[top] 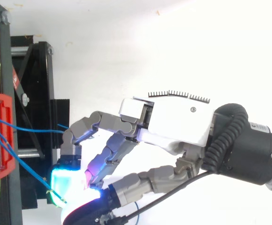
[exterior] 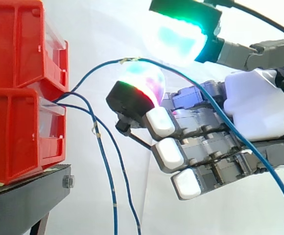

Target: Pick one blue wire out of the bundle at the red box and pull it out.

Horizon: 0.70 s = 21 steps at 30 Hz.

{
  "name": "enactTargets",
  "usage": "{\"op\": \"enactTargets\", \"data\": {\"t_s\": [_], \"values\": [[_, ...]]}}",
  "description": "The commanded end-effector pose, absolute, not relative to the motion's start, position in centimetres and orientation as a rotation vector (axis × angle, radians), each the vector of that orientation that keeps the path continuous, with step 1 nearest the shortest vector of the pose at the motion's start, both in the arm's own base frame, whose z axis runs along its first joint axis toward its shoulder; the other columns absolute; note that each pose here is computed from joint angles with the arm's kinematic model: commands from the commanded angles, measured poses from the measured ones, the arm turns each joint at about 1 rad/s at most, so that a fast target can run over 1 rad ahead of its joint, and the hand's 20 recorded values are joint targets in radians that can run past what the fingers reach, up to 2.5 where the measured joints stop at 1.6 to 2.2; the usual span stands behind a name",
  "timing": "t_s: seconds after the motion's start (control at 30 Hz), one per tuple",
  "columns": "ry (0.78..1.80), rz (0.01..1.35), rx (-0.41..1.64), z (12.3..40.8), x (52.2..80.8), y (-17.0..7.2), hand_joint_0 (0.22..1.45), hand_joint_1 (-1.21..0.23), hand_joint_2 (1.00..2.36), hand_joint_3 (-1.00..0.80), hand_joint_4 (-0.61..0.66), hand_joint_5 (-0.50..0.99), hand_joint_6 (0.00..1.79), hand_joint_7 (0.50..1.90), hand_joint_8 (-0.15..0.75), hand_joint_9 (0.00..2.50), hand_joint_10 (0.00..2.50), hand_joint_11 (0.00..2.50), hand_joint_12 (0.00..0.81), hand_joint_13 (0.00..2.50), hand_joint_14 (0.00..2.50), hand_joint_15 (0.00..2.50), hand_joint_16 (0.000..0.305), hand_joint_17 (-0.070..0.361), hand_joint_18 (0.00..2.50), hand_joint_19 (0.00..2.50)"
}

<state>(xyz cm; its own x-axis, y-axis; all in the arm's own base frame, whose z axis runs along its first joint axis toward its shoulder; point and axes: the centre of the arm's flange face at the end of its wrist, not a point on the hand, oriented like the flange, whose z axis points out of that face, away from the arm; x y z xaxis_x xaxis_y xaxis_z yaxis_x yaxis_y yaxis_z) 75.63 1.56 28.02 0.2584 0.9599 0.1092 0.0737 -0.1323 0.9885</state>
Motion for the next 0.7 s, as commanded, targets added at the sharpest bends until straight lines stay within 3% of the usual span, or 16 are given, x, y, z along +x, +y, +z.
{"op": "enactTargets", "data": {"t_s": [0.0,0.2,0.47,0.67], "values": [[1.018,1.065,1.479,28.0,75.6,1.8,0.5,-0.78,1.0,-0.5,0.11,-0.1,0.91,1.08,0.373,1.06,0.01,0.43,0.454,0.96,0.01,0.45,0.055,0.124,0.89,0.42],[1.011,1.082,1.491,27.9,75.6,2.2,0.49,-0.84,1.0,-0.5,0.1,-0.09,0.92,1.18,0.381,1.09,0.01,0.48,0.459,0.96,0.01,0.46,0.056,0.127,0.92,0.43],[1.016,1.087,1.489,27.9,75.6,2.7,0.57,-0.88,1.0,-0.49,0.08,-0.07,0.92,1.24,0.367,1.1,0.01,0.5,0.438,0.97,0.01,0.46,0.051,0.115,0.92,0.43],[1.013,1.093,1.491,27.9,75.6,2.8,0.63,-0.89,1.02,-0.26,0.04,-0.07,0.92,1.27,0.366,1.13,0.01,0.49,0.427,0.98,0.01,0.47,0.049,0.111,0.93,0.43]]}}
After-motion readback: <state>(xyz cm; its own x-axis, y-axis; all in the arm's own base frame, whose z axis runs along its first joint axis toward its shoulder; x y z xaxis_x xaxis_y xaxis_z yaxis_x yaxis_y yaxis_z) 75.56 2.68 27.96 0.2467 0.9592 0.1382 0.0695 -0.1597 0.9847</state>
